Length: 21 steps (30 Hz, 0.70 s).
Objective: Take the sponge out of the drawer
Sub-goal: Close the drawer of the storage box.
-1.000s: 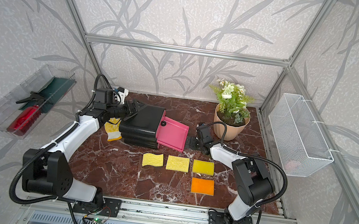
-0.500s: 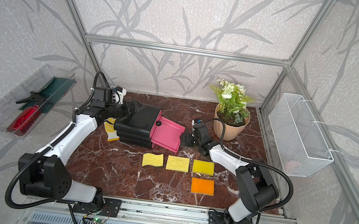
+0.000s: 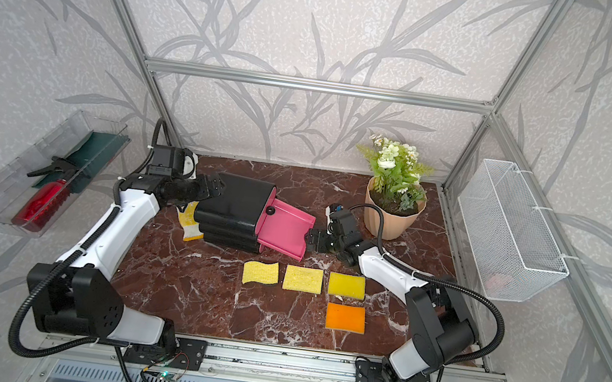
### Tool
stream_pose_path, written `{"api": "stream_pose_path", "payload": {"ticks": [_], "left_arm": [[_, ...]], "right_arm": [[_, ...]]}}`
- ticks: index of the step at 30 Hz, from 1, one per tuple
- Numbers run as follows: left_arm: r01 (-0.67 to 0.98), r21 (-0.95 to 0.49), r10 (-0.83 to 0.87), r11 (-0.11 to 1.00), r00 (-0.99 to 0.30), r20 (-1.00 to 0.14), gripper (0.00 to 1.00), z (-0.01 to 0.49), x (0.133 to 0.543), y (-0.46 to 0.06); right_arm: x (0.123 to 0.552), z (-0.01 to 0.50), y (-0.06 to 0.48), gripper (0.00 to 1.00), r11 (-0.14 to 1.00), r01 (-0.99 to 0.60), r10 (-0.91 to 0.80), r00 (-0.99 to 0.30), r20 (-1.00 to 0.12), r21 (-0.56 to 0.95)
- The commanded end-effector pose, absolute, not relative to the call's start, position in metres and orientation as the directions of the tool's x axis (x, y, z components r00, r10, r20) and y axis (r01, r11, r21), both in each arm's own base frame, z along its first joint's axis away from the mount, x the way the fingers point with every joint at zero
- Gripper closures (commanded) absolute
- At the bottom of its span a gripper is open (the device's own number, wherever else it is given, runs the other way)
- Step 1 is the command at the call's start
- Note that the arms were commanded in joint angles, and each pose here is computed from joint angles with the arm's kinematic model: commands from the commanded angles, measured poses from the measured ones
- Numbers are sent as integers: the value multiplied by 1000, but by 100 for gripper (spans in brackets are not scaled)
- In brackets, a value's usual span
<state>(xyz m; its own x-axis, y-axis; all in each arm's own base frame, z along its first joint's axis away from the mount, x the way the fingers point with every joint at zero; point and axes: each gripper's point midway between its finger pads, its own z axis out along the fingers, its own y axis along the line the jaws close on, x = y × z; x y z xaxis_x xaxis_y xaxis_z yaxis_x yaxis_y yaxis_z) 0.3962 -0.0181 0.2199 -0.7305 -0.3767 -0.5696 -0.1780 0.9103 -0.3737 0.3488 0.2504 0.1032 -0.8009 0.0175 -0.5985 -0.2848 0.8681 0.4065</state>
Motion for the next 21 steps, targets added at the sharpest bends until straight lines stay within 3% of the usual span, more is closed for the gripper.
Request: {"api": "stream_pose_path", "payload": {"ticks": [1,5,14,21], "left_arm": [[-152,-395,-355,906,-781,-514,1,202,390,-27],[-125,-480,-378,868,-793,-477,1,198,391,-43],[-93,-591,-424,801,-785,-451,5,200,392,-65],[-46,-616,-397,786,-802,-447,7,203,391,-82]], "right_arm": [[339,96,269,3,841,-312,-19,-834,-552,442],[332,81,277,8,839,-291,-24,-864,-503,461],[334,69,282,34,848,-220,18,-898,-440,483],[345,69,272,39,885,-192,26,-890,-456,424]]}}
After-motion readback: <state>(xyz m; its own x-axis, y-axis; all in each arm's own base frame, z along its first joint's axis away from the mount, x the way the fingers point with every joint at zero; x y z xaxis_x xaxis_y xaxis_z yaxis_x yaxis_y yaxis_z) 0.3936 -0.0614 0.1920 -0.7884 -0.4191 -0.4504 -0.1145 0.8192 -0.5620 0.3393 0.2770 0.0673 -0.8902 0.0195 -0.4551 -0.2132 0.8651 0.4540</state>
